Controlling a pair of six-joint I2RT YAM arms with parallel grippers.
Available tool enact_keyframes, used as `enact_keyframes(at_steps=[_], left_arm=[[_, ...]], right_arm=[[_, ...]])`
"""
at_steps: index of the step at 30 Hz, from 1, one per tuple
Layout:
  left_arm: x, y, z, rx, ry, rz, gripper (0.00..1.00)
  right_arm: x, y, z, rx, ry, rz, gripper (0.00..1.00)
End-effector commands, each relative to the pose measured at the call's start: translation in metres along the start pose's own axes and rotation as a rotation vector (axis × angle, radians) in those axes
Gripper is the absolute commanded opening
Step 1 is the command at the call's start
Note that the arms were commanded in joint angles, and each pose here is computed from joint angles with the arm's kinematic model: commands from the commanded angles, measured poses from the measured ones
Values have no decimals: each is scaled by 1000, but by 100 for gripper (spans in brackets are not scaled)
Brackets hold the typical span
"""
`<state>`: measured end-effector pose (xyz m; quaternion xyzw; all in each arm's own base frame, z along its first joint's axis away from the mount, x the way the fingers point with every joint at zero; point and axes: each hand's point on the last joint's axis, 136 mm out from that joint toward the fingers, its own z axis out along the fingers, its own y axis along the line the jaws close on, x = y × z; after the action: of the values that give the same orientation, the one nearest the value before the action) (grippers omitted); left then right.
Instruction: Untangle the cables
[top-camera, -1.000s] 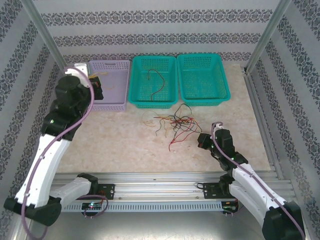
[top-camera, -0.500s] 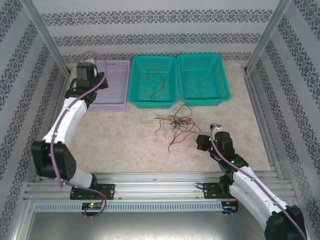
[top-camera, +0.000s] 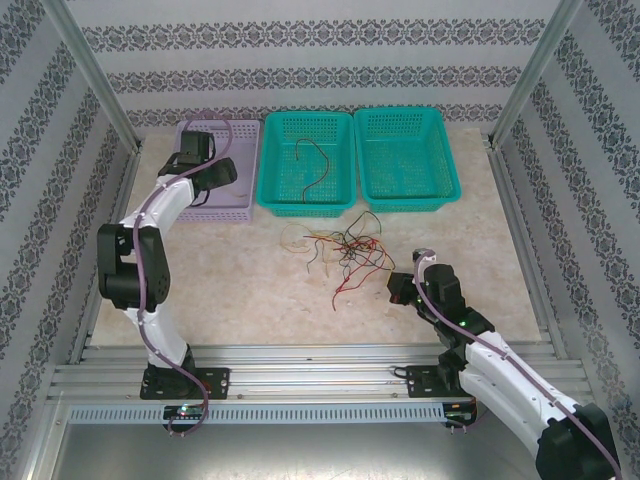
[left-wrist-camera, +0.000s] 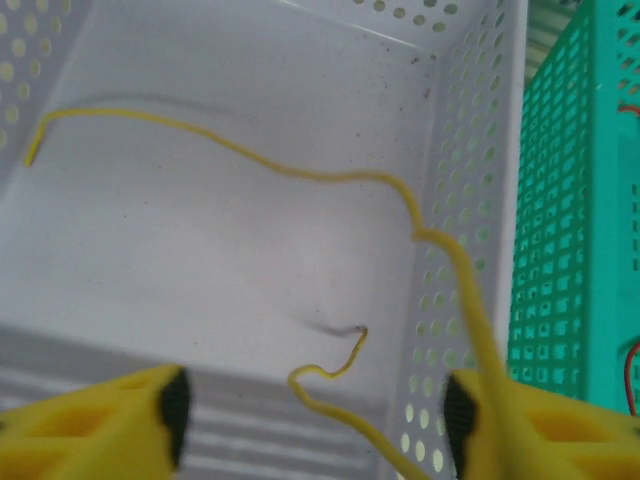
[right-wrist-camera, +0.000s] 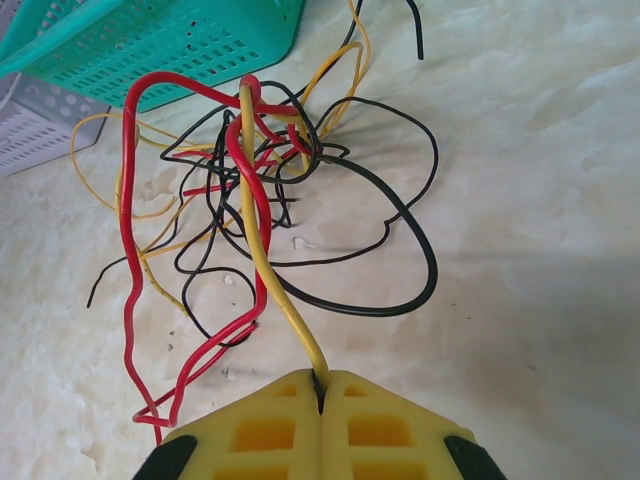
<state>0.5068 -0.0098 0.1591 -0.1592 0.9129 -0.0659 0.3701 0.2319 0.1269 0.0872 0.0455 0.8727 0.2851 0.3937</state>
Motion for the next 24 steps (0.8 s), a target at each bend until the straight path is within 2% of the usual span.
enact_keyframes(at_steps=[1,4,7,8,14,17,21,24], left_arm=[[-21,-5,-38,35,-63,-44,83],[-30,-5,-62,38,-108,-60,92],[-34,-3,-78,19,-111,-74,96],[-33,-2,-82,14,-103,-85,100],[-31,-2,-117,28,-123,-158,100],[-25,-12,-141,104,-124,-195,100],[4,-37,-173,270,-122,-245,100],[48,-65,-186,354,-76,-195,100]], right_arm=[[-5,5,0,-14,-25,-40,0],[-6,8,1,-23,-24,-47,0],[-4,10,1,-34,-16,-54,0],[-4,11,2,-35,-16,-57,0],[-4,13,3,-40,-13,-63,0],[-3,15,3,-52,-9,-69,0],[-3,20,3,-77,-13,-78,0],[-4,31,2,-128,-16,-92,0]])
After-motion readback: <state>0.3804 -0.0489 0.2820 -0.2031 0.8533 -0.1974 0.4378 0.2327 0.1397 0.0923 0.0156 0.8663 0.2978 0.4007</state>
